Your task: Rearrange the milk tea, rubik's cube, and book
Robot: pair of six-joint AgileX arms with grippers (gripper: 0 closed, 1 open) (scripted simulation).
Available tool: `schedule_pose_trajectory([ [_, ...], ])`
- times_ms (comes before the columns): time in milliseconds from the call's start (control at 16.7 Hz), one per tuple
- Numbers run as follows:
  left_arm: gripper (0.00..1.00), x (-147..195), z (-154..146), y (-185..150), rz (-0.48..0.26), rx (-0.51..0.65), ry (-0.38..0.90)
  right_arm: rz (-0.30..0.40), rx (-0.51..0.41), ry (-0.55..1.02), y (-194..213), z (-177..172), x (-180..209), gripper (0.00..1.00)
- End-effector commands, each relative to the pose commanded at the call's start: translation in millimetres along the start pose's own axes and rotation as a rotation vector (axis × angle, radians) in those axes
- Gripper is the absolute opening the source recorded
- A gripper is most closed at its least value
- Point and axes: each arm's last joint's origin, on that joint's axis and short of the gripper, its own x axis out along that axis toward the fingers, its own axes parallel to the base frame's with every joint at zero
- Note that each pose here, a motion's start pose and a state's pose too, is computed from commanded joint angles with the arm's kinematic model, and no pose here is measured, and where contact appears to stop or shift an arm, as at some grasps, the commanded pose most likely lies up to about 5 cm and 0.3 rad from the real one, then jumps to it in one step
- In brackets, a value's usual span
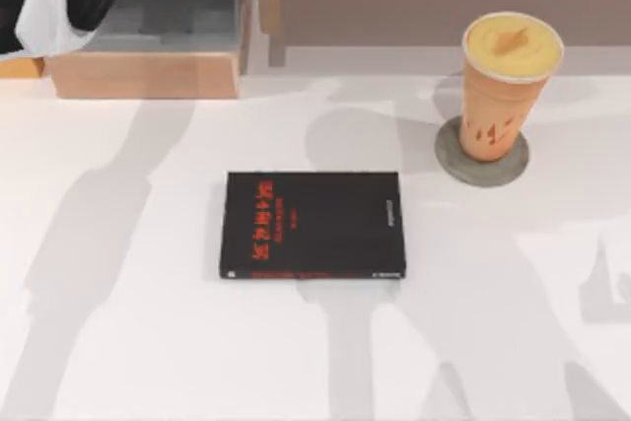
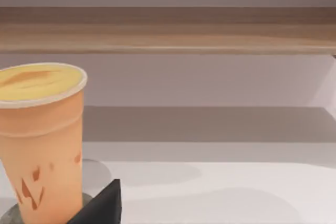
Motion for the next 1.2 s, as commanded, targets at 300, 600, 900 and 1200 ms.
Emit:
schedule_pose_trajectory([
  [300,0.0,-2,-2,-7,-0.055,-0.026,0.019,0.0,0.0,0.0,0,0,0,1.0],
  [600,0.0,-2,-3,-7,-0.063,-0.03,0.022,0.0,0.0,0.0,0,0,0,1.0],
  [900,0.0,-27,28,-15,-0.063,0.05,-0.046,0.0,0.0,0.0,0,0,0,1.0],
  [1200,0.0,-112,86,-35,-0.042,0.314,-0.166,0.0,0.0,0.0,0,0,0,1.0],
])
